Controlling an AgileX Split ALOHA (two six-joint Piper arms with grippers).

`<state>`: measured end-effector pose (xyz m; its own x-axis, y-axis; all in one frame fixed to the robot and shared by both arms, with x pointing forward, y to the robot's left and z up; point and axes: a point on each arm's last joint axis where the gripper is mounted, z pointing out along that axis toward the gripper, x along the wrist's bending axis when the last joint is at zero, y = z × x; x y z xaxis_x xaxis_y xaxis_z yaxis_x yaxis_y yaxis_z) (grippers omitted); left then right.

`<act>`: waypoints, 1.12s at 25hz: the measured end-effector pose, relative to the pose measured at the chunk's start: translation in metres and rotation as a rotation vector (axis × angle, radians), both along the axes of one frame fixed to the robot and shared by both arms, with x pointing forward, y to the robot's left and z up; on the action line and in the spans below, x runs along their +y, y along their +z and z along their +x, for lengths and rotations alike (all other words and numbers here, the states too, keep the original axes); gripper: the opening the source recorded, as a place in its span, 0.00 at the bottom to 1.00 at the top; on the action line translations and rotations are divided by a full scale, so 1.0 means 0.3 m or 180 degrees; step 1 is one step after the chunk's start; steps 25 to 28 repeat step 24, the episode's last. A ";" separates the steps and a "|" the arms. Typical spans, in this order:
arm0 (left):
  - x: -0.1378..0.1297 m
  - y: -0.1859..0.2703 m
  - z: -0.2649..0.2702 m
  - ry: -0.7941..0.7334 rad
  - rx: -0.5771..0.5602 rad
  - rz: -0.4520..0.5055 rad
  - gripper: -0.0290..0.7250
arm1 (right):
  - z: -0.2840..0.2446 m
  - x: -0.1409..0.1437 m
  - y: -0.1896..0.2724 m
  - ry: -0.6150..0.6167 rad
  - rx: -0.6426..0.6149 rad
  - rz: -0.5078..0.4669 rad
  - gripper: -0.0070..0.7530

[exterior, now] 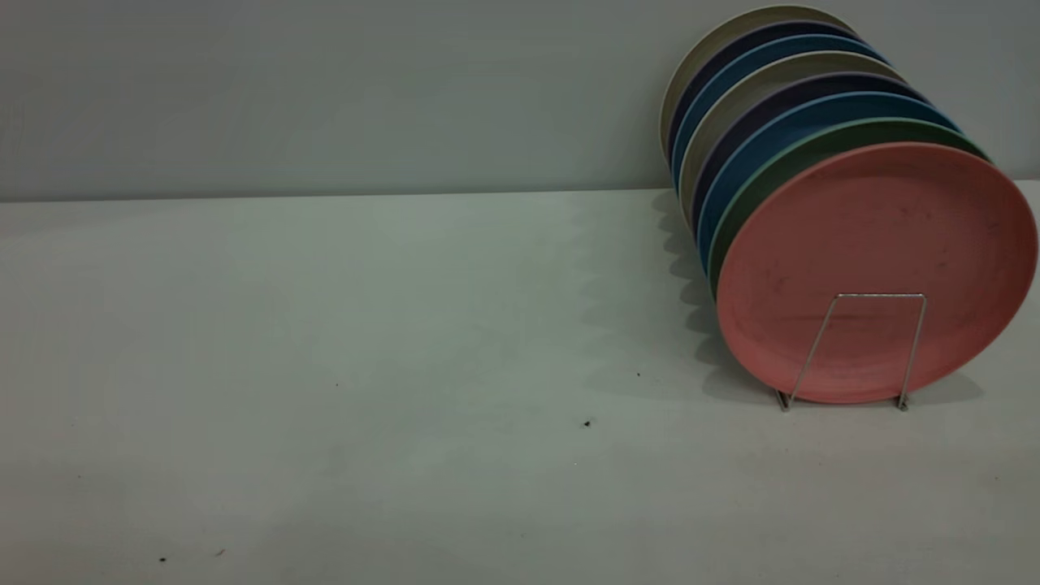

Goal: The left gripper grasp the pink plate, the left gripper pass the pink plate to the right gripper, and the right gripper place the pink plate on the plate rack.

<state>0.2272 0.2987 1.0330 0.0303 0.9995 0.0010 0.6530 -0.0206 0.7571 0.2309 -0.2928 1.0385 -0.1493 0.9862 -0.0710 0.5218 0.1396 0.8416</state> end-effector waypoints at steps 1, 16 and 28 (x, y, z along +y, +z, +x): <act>0.000 -0.001 -0.008 0.0002 -0.0058 -0.0002 0.77 | -0.001 0.000 0.000 -0.0009 -0.0005 0.0000 0.48; 0.000 -0.002 -0.018 -0.0001 -0.0124 -0.0001 0.77 | -0.001 0.001 0.000 -0.0014 -0.0007 0.0008 0.48; 0.000 -0.002 -0.018 -0.0001 -0.0124 -0.0001 0.77 | -0.001 0.001 0.000 -0.0014 -0.0007 0.0008 0.48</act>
